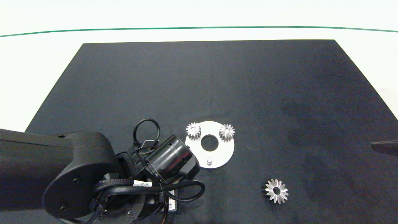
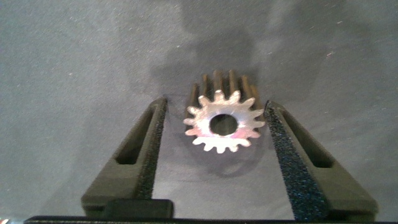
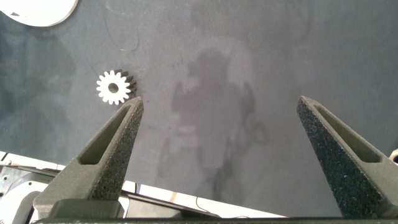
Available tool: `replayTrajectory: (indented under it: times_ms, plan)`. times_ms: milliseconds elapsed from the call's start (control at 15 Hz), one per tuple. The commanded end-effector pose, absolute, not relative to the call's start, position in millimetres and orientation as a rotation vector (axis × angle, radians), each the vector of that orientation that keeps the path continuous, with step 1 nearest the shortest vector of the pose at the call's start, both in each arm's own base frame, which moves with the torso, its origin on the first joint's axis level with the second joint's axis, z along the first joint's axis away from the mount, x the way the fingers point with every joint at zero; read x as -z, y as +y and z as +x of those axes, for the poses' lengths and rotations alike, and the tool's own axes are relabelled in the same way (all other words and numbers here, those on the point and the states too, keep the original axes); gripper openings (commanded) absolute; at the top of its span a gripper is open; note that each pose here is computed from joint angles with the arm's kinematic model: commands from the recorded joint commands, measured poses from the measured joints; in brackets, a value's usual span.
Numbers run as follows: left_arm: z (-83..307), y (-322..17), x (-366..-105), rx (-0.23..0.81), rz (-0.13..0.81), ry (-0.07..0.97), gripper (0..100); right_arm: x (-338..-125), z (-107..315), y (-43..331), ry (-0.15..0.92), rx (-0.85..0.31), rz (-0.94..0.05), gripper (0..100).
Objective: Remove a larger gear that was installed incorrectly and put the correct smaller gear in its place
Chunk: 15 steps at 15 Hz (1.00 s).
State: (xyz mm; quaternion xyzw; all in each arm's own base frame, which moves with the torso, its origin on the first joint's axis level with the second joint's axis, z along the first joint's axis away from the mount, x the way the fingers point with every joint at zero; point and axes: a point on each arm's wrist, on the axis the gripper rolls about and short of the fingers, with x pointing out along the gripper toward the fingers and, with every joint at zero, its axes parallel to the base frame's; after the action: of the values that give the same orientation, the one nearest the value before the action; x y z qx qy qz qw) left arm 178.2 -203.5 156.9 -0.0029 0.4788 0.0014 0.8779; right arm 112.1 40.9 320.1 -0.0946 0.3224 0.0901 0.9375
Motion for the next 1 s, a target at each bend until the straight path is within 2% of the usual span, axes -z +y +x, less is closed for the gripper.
replayTrajectory:
  times_ms: [67,1000]
  plan:
    - [177.3,-202.4,-156.9,-0.008,-0.007,0.999,57,-318.7,112.6,41.1,0.668,-0.183,-0.197,100]
    - [174.3,-201.2,-157.6,0.000,-0.003,0.997,29,-318.4,116.2,39.6,0.671,-0.159,-0.185,100]
